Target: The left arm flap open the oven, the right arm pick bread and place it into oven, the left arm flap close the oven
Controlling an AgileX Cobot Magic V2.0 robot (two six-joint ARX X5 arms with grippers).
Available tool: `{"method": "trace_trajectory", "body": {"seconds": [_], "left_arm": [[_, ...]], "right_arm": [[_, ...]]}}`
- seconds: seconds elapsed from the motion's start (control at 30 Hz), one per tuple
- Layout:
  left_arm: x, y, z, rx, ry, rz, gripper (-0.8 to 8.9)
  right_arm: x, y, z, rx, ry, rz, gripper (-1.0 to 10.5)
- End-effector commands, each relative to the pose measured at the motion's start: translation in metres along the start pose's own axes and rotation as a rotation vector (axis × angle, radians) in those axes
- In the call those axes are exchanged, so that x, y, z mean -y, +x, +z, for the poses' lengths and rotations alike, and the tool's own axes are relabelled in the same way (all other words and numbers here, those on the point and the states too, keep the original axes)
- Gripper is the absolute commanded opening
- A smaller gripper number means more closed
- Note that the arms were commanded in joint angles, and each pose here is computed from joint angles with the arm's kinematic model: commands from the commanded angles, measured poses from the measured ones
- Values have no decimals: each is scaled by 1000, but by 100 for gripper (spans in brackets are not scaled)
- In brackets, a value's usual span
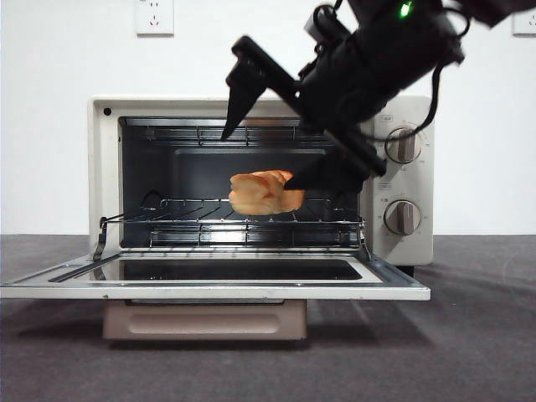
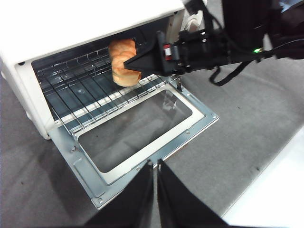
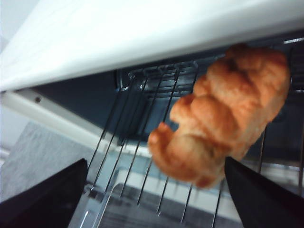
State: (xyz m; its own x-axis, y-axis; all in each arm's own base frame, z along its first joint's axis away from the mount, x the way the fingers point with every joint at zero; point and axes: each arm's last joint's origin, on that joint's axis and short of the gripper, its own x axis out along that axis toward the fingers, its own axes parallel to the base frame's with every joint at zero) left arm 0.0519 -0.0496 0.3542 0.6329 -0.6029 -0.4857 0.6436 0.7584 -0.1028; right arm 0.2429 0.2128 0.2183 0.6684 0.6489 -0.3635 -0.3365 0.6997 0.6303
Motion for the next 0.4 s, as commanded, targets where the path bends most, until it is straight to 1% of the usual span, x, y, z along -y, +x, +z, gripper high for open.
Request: {"method": "trace_trajectory", "body": {"seconds": [0.03, 0.23, 0.37, 0.4], "left_arm": [[1, 8, 5, -31, -3, 2, 14], [-2, 34, 11, -129, -21, 43, 14], [-9, 54, 16, -184, -61, 85, 14], [-12, 59, 16, -205, -75, 81, 14]], "right_arm": [[-15, -12, 6, 5, -23, 34, 463], [-34, -57, 14, -21, -97, 40, 463], [-41, -100, 18, -55, -188, 28, 463], [-42, -110, 19, -62, -211, 26, 463]]}}
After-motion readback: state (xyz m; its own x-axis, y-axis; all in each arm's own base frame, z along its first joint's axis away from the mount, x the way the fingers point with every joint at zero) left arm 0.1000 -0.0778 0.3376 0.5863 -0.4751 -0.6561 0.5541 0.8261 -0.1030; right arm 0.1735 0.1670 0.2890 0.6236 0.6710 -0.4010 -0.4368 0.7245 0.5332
